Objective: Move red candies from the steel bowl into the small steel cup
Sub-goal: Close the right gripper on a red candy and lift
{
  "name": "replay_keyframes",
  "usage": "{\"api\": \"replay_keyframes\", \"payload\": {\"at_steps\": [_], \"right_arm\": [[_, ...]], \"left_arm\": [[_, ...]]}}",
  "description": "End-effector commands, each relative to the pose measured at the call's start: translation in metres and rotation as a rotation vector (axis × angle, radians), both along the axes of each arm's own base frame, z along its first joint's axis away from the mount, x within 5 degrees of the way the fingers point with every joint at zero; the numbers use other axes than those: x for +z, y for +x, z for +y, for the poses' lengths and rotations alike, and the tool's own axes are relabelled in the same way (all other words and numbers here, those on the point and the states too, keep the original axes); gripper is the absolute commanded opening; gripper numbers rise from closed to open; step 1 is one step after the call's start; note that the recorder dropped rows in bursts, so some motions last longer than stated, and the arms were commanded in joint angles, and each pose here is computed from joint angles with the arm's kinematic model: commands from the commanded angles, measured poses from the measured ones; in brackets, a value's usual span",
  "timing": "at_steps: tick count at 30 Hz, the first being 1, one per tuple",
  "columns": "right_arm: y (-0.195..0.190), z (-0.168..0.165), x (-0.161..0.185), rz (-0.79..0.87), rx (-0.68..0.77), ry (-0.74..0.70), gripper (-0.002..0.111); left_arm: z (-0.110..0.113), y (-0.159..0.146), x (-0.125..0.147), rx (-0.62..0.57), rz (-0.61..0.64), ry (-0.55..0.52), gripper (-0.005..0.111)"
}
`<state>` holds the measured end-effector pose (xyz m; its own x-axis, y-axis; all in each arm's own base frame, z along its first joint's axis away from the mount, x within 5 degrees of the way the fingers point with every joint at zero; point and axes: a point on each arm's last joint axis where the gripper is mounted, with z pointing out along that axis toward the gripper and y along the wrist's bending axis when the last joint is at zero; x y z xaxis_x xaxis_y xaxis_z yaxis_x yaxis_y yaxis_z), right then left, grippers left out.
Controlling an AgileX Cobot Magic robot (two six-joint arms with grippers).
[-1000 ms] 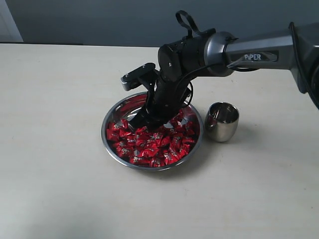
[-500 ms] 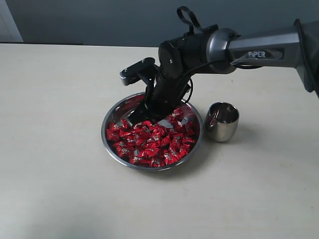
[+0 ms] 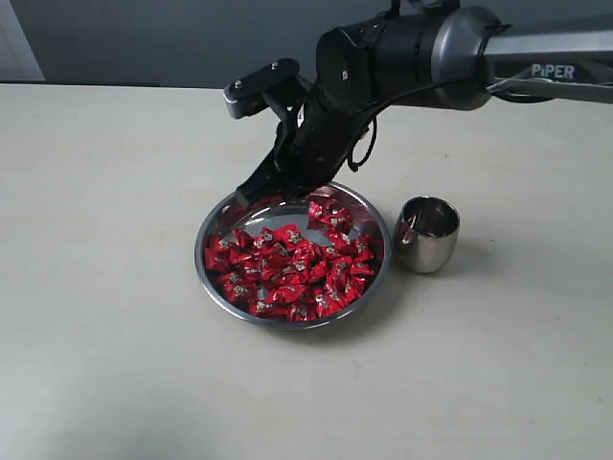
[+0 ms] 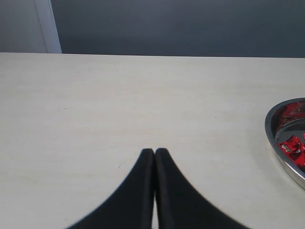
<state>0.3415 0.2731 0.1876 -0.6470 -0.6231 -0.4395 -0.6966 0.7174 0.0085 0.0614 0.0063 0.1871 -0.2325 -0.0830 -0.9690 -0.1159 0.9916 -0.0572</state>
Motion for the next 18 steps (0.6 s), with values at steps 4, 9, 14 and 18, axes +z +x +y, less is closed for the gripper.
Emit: {"api": "replay_keyframes", "payload": {"at_steps": [4, 9, 14, 18], "right_arm": [[0.006, 0.002, -0.031, 0.036, 0.018, -0.043, 0.046], [0.009, 0.004, -0.044, 0.037, 0.012, -0.041, 0.049], [0.01, 0.004, -0.058, 0.054, 0.009, -0.054, 0.049], [0.011, 0.005, -0.059, 0.049, 0.009, -0.053, 0.049]], "left_arm": [[0.0, 0.0, 0.0, -0.005, -0.008, -0.001, 0.0], [0.0, 0.0, 0.0, -0.005, -0.008, -0.001, 0.0], [0.0, 0.0, 0.0, -0.005, -0.008, -0.001, 0.0], [0.0, 0.0, 0.0, -0.005, -0.008, -0.001, 0.0]]}}
